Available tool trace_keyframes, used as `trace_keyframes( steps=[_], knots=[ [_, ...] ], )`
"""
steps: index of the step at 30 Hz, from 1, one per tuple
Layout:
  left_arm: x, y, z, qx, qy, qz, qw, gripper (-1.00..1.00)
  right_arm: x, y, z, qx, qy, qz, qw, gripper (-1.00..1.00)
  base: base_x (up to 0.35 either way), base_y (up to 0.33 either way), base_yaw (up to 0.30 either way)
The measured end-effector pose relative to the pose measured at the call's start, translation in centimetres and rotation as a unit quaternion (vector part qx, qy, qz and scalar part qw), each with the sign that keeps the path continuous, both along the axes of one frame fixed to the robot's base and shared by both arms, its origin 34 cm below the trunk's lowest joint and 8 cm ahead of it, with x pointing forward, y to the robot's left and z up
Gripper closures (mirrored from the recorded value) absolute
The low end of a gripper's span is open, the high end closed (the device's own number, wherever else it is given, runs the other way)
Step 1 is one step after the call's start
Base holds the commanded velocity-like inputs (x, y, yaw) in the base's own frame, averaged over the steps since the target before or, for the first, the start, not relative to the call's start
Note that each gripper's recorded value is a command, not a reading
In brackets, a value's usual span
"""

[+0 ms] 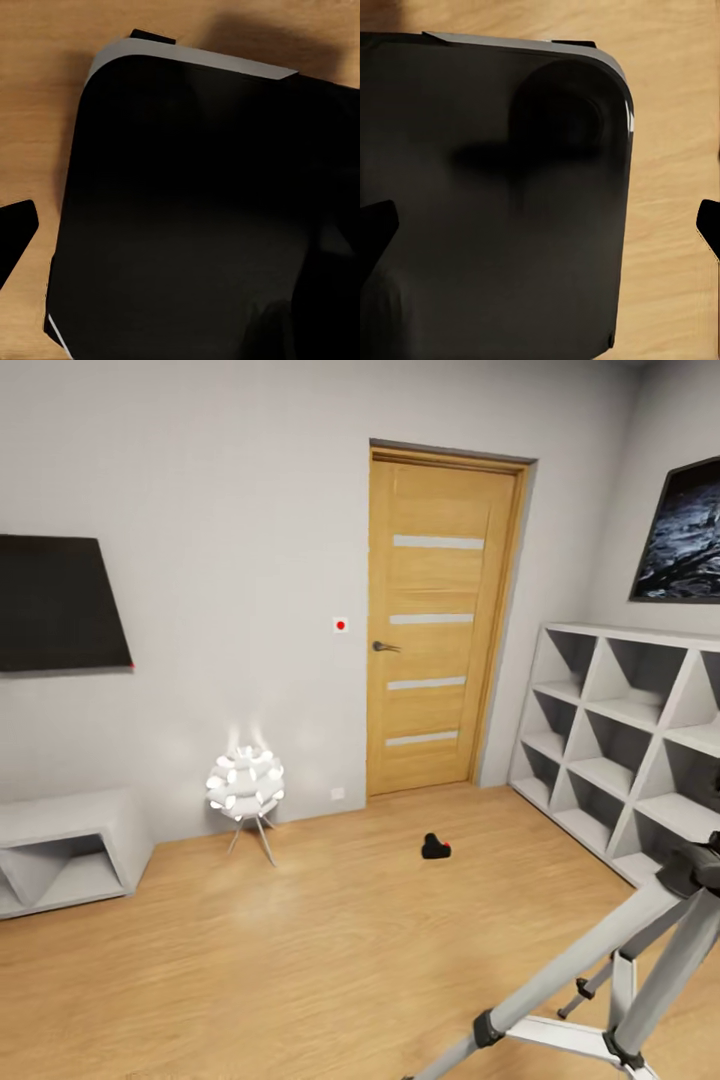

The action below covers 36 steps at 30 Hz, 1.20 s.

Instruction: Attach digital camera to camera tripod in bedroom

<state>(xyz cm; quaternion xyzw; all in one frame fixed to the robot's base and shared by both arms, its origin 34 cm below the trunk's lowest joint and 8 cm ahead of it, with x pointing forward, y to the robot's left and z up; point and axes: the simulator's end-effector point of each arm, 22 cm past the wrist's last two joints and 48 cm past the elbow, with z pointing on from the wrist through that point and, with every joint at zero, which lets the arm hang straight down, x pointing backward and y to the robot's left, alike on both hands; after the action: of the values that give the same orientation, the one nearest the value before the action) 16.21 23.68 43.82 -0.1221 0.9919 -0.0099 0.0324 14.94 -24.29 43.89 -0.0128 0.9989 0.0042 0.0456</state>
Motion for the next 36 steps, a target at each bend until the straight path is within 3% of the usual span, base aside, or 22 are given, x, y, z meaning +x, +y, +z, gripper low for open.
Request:
trace_keyframes(
  steps=[11, 24, 36],
  knots=[
    [-0.02, -0.12, 0.00, 0.001, 0.000, 0.001, 1.0000, -1.00, 0.05, -0.09, 0.01, -0.002, -0.002, -0.002, 1.0000, -1.00, 0.000, 0.000, 0.300],
    [-0.01, -0.09, 0.00, 0.001, 0.000, 0.002, 1.0000, -1.00, 0.08, 0.52, 0.03, 0.001, -0.004, 0.040, 0.9992, -1.00, 0.000, 0.000, 0.300],
    [0.17, -0.12, 0.01, 0.001, -0.002, 0.002, 1.0000, -1.00, 0.20, 0.54, 0.03, 0.002, -0.006, 0.044, 0.9990, -1.00, 0.000, 0.000, 0.292]
  ],
)
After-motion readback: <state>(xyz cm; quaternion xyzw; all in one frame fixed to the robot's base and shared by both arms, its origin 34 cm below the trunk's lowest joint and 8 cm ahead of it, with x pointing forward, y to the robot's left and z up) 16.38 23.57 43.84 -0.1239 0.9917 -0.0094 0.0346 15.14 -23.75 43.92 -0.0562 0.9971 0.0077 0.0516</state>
